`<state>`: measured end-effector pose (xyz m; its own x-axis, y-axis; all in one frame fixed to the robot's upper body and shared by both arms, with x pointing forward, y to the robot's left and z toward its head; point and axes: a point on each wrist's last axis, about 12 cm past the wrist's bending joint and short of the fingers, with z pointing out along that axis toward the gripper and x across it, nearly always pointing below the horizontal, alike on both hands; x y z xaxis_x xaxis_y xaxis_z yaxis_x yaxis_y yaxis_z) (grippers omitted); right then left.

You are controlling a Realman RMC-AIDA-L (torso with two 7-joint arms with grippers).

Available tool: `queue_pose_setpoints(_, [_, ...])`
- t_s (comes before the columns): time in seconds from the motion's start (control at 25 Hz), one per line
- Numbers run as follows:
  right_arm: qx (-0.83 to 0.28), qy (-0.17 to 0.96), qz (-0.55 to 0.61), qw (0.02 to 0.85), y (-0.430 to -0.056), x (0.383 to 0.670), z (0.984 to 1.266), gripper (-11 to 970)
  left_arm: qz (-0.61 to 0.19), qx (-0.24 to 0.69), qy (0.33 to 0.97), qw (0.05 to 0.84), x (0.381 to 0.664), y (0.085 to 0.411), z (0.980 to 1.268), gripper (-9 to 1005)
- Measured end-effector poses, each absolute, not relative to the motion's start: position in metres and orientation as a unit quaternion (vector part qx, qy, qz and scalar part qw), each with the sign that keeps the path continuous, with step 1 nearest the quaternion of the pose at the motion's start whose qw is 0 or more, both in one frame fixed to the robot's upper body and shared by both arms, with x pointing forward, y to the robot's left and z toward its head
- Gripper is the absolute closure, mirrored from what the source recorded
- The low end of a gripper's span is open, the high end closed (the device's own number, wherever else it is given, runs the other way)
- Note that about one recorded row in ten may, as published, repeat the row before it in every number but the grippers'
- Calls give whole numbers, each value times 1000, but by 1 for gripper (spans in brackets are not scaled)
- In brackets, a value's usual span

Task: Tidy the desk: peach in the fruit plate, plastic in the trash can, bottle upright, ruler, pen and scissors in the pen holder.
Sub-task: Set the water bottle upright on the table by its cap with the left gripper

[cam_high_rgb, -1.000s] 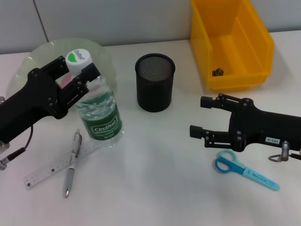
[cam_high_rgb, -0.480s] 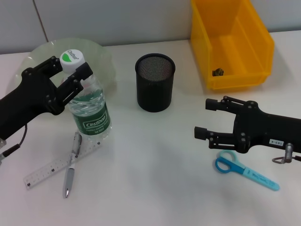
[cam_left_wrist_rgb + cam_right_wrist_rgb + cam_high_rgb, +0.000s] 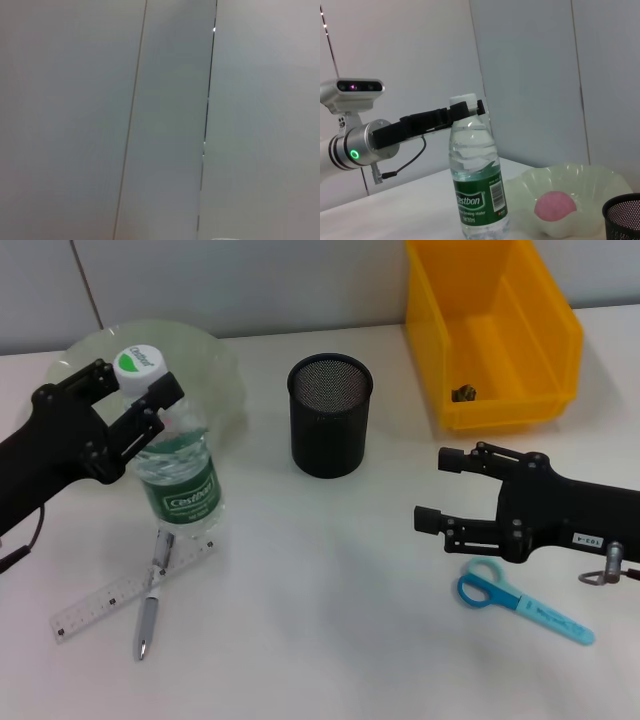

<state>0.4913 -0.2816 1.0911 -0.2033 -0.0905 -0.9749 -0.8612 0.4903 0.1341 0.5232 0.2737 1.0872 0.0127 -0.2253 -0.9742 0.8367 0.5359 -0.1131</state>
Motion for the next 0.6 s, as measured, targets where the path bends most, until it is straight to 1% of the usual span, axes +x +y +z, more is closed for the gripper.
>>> queue_pose_setpoints(0.4, [-348, 684, 366, 527, -281, 493, 1091, 121, -384, 256, 583, 668, 523, 282, 1086, 507])
queue_pose_setpoints(0.44, [-348, 684, 367, 526, -281, 493, 1091, 121, -369, 256, 589, 672, 524, 284, 1084, 506])
queue_pose_setpoints(0.6, [-349, 683, 367, 526, -280, 493, 1091, 121, -362, 256, 593, 672, 524, 286, 1084, 504])
